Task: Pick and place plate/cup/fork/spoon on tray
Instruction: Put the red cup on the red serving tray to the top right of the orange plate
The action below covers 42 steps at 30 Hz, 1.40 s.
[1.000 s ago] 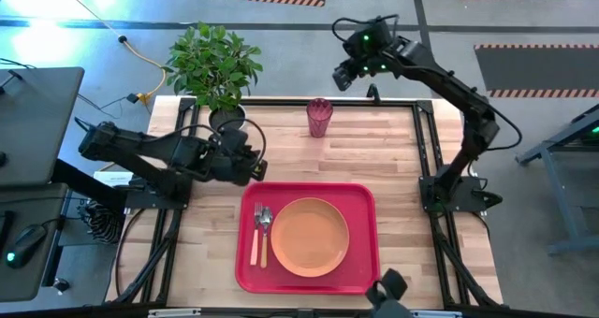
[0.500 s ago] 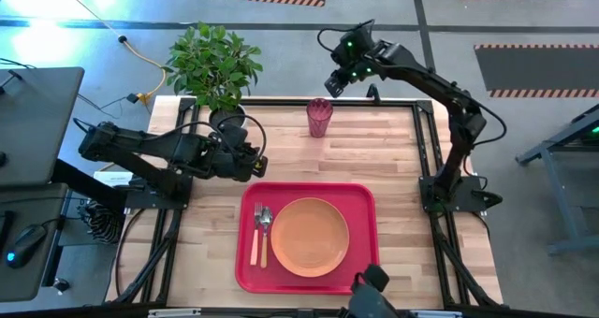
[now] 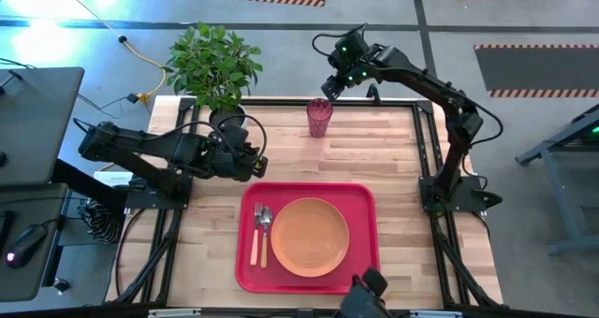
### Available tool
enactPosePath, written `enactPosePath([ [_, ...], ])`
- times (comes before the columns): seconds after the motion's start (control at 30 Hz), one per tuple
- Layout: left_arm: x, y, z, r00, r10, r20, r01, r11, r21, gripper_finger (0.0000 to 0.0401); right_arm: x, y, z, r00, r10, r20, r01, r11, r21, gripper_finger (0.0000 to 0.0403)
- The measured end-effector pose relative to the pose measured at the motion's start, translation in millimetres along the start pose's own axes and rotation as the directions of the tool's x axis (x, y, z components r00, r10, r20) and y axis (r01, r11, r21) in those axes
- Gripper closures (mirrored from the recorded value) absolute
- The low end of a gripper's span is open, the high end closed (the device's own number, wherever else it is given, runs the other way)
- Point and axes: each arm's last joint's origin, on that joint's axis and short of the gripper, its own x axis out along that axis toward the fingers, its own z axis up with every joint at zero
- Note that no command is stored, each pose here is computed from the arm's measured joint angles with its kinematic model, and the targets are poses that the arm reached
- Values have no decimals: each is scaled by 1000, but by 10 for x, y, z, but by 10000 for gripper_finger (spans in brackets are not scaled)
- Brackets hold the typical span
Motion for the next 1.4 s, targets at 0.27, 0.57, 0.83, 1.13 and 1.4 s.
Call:
enactPosePath([
  [0.27, 0, -1, -2, 1000, -2, -5, 3, 1000, 10, 272, 259, 33, -121, 989, 7, -150, 2, 998, 60, 203],
  [0.57, 1, -6, -13, 999, -21, -42, 21, 1000, 10, 272, 466, 141, -178, 978, 20, -209, -10, 999, 50, 204],
  [0.83, 0, -7, -14, 999, -24, -47, 24, 1000, 9, 272, 662, 202, -238, 966, -17, -259, 20, 1000, 9, 234],
  [1.13, 0, -7, -16, 998, -26, -52, 27, 1000, 9, 272, 729, 178, -259, 960, -49, -276, 51, 999, 1, 279],
  [1.4, 0, -8, -16, 998, -27, -52, 27, 1000, 1, 272, 731, 161, -249, 962, -53, -266, 56, 998, 4, 394],
])
